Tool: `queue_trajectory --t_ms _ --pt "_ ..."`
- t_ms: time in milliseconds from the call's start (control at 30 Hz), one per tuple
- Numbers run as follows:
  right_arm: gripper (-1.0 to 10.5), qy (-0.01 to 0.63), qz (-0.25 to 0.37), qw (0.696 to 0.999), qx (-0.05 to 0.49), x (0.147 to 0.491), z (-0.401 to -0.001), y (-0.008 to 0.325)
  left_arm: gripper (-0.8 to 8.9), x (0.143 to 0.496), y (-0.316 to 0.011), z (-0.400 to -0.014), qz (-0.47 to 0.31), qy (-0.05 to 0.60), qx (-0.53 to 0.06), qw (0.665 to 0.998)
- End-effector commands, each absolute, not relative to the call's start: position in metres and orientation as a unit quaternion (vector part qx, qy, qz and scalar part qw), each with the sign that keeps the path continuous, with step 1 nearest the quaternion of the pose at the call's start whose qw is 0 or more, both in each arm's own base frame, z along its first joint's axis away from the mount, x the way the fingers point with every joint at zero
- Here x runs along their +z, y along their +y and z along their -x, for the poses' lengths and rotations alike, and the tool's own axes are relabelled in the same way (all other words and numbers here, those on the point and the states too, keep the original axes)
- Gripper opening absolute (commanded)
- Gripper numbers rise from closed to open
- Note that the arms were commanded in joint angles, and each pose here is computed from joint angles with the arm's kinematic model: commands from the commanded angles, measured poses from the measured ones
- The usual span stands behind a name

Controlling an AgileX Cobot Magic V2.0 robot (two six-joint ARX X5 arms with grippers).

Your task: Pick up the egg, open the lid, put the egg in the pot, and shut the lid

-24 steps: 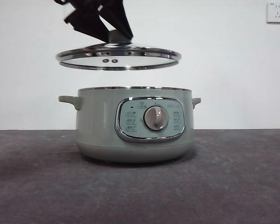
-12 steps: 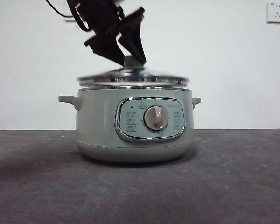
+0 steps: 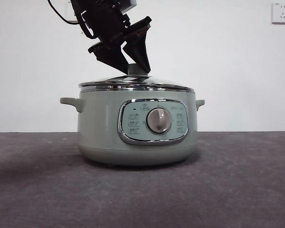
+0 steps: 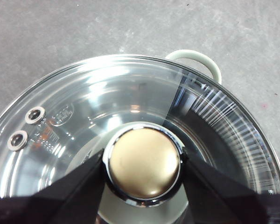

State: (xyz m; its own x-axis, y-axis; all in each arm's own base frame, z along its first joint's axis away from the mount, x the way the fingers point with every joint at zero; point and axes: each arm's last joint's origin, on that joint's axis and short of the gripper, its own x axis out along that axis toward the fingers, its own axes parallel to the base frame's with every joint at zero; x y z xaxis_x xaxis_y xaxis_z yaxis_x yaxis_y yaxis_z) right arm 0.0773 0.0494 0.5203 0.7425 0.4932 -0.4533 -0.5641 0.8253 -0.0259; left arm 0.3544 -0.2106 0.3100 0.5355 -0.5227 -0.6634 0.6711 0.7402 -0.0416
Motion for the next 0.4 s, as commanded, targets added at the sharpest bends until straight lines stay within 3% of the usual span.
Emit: queue_trajectory --t_ms 33,400 --pt "4.7 0.234 0.082 0.927 0.281 0.5169 -0.0766 0.0488 -0.08 0.298 -0.2167 -0.3601 -0.117 0.344 -0.346 0.865" --pt "4.7 0.233 0.084 0.927 0.281 0.5169 -0.0766 0.0488 -0.08 0.2902 -0.2198 -0.3653 -0.116 0.344 -0.348 0.864"
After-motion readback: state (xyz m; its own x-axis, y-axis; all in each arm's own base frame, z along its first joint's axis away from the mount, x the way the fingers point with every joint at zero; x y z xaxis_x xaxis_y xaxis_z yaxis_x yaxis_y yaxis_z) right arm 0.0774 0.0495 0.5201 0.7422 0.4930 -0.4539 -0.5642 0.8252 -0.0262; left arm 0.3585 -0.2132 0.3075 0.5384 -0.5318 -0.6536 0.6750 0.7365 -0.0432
